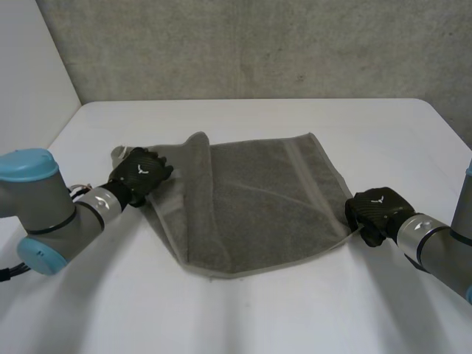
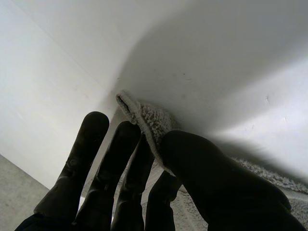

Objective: Fold the towel.

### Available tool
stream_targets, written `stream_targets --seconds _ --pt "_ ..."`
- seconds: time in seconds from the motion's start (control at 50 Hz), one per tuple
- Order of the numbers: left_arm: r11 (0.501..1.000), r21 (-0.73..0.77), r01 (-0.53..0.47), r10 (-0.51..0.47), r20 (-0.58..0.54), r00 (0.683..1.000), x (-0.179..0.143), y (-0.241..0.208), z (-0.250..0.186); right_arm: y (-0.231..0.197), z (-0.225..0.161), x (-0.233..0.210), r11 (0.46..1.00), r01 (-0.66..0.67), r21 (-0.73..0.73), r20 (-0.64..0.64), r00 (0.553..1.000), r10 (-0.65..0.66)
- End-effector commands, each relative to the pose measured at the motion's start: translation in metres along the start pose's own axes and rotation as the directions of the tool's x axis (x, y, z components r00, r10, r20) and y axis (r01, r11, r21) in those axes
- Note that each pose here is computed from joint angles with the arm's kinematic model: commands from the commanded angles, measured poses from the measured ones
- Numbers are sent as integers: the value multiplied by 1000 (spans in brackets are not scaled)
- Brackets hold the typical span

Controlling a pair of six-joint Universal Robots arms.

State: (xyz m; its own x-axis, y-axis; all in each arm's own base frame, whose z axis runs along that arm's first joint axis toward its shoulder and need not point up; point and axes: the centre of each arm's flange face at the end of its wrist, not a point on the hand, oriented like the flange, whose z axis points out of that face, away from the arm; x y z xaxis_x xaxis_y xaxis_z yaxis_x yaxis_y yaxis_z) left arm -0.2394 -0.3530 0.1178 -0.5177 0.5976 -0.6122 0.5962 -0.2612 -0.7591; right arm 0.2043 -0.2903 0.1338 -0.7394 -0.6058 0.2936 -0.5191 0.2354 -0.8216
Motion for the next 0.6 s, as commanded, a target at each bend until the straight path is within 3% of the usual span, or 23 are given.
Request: stream_targets --seconds 0.02,0.6 --pt "1000 -2 3 -3 -9 1000 2 5 9 3 2 0 1000 2 -9 1 1000 -2" --pt "998 63 14 -8 -95 995 19 -3 1 8 4 -3 999 43 -27 10 999 -42"
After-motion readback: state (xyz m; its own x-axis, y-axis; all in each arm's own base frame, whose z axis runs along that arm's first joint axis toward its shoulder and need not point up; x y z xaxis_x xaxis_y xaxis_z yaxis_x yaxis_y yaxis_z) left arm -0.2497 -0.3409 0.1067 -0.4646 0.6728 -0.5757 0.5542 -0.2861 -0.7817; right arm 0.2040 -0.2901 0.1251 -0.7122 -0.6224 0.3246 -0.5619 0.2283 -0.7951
